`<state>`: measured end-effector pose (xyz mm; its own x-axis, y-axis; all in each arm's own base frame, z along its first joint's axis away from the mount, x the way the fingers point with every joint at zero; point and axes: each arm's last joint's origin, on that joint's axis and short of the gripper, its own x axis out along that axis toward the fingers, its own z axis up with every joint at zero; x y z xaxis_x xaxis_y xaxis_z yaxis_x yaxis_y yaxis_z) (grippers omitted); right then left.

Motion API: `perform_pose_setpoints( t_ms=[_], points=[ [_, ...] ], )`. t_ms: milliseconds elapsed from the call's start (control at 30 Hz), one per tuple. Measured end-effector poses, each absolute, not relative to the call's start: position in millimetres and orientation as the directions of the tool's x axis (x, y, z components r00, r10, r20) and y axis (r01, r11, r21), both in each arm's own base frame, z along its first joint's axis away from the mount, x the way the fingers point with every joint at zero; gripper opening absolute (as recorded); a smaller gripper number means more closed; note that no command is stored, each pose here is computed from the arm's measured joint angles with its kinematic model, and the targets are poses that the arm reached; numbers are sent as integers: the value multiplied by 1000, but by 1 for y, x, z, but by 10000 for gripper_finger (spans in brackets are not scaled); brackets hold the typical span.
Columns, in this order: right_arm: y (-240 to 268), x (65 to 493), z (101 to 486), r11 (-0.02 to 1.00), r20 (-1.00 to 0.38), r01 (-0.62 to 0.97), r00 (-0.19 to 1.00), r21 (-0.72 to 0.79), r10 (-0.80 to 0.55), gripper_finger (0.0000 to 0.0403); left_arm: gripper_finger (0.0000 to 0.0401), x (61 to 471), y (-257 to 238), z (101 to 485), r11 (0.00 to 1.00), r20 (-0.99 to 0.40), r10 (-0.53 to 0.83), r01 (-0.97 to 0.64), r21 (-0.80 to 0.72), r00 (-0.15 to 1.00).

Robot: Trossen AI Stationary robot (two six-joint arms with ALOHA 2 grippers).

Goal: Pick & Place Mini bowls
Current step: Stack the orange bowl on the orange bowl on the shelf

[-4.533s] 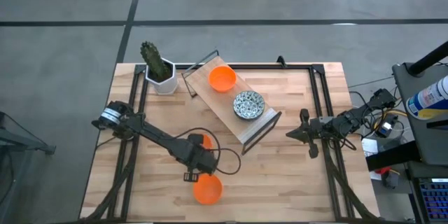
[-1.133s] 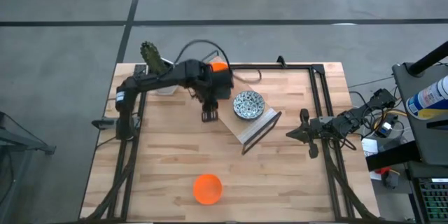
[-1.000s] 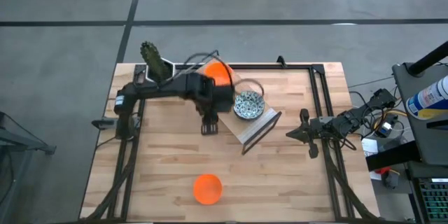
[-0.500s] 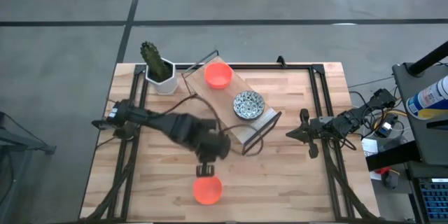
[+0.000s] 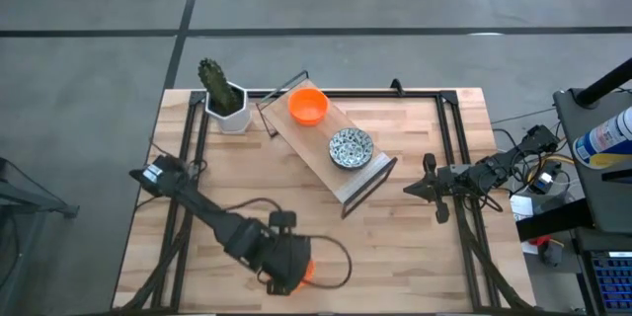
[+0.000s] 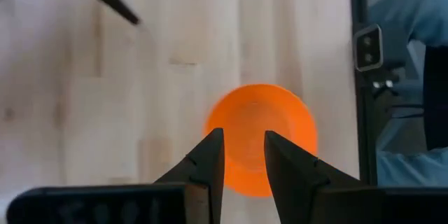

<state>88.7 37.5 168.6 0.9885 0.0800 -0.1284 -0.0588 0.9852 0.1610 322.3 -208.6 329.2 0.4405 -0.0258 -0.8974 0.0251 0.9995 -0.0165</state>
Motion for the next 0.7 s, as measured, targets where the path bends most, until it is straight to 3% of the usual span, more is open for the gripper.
perform_pose_setpoints(
  t_ms=[367,700],
  points=[
    [38,89,169,985,-129,-59,988,161,80,9,96,318,-237,266,993,-886,-118,44,-110,448],
    [38,89,169,985,-129,-59,988,161,80,8,96,303,-252,244,987,-898,-157,50,-150,412]
  ],
)
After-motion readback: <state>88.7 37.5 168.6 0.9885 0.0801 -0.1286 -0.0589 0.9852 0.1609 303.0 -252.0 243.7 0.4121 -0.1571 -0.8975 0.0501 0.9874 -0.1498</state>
